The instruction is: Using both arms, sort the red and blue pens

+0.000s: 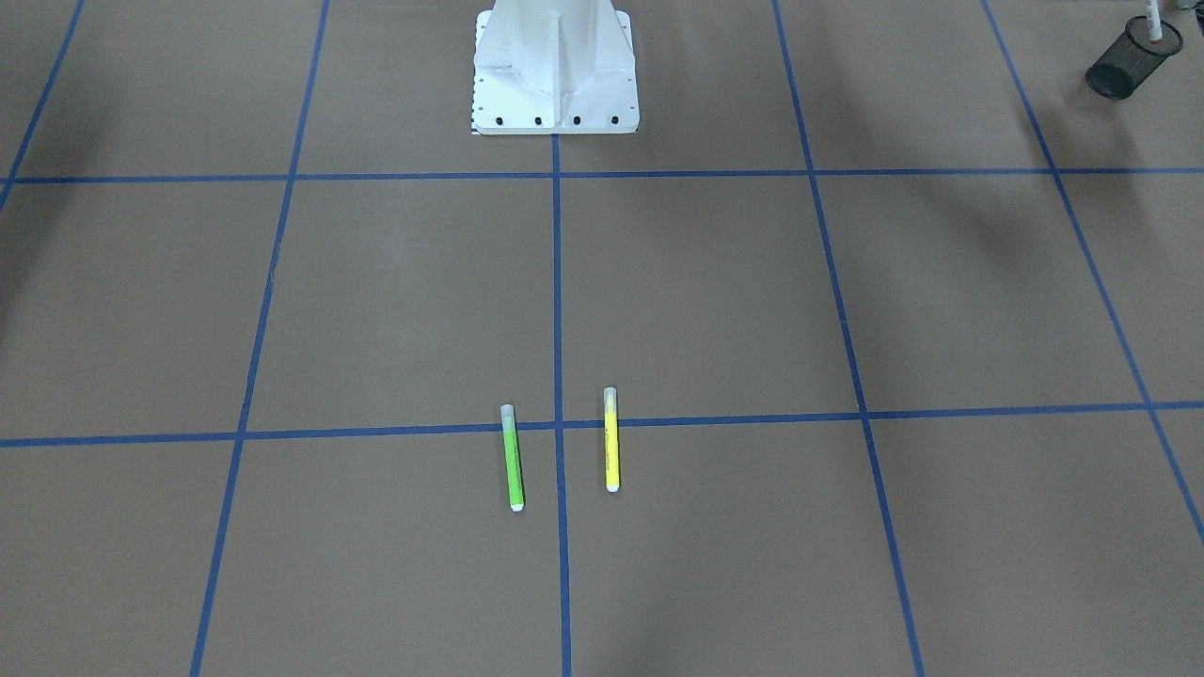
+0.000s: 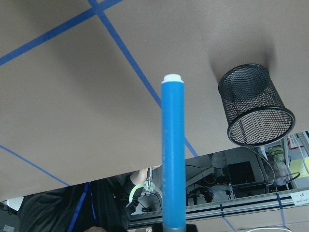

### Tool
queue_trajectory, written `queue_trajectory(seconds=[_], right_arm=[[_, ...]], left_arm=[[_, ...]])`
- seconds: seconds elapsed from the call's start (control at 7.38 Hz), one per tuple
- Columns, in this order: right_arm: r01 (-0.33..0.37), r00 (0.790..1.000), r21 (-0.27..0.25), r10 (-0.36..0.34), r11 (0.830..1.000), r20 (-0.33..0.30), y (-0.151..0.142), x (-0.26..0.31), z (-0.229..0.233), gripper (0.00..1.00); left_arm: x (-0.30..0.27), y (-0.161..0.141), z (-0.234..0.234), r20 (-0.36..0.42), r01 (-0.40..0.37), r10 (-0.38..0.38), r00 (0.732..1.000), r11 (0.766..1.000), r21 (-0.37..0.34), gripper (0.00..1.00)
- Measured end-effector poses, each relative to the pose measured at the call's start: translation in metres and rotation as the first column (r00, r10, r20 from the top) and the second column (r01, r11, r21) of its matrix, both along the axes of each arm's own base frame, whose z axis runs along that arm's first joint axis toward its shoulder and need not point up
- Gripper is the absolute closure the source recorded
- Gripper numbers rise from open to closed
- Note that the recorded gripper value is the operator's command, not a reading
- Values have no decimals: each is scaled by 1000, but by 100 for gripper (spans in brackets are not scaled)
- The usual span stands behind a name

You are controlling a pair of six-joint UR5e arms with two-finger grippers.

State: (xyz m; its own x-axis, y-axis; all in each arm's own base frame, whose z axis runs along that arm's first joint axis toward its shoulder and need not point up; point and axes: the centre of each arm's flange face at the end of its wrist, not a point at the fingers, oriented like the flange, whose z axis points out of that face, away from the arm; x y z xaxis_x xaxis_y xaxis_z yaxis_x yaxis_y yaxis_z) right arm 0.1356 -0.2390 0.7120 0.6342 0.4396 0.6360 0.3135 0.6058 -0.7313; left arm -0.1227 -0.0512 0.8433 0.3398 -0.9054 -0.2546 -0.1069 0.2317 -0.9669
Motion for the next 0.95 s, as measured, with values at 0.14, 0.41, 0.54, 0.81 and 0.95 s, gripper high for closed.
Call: queue_trajectory(seconds=[0.14, 0.41, 0.54, 0.81, 0.95], right_arm=[[0, 1000, 0, 0, 1000, 0, 0, 0, 1, 100], [-2, 1000, -1, 2, 1000, 2, 1, 1, 2, 100], [-4, 1000, -6, 4, 1000, 6, 4, 2, 4, 100], [-3, 1000, -32, 4, 999, 28, 16, 1, 17, 100], [-11, 999, -65, 14, 998, 40, 26, 2, 29, 100]], left_arm=[[-2, -4, 0, 4, 7, -7, 1000, 1000, 5, 0], [-9, -18, -5, 17, 27, -27, 999, 999, 25, 0], [-18, -33, -10, 29, 34, -35, 999, 998, 45, 0], [-39, -69, -21, 58, 57, -63, 996, 994, 91, 0], [-45, -79, -26, 67, 66, -73, 995, 992, 105, 0]])
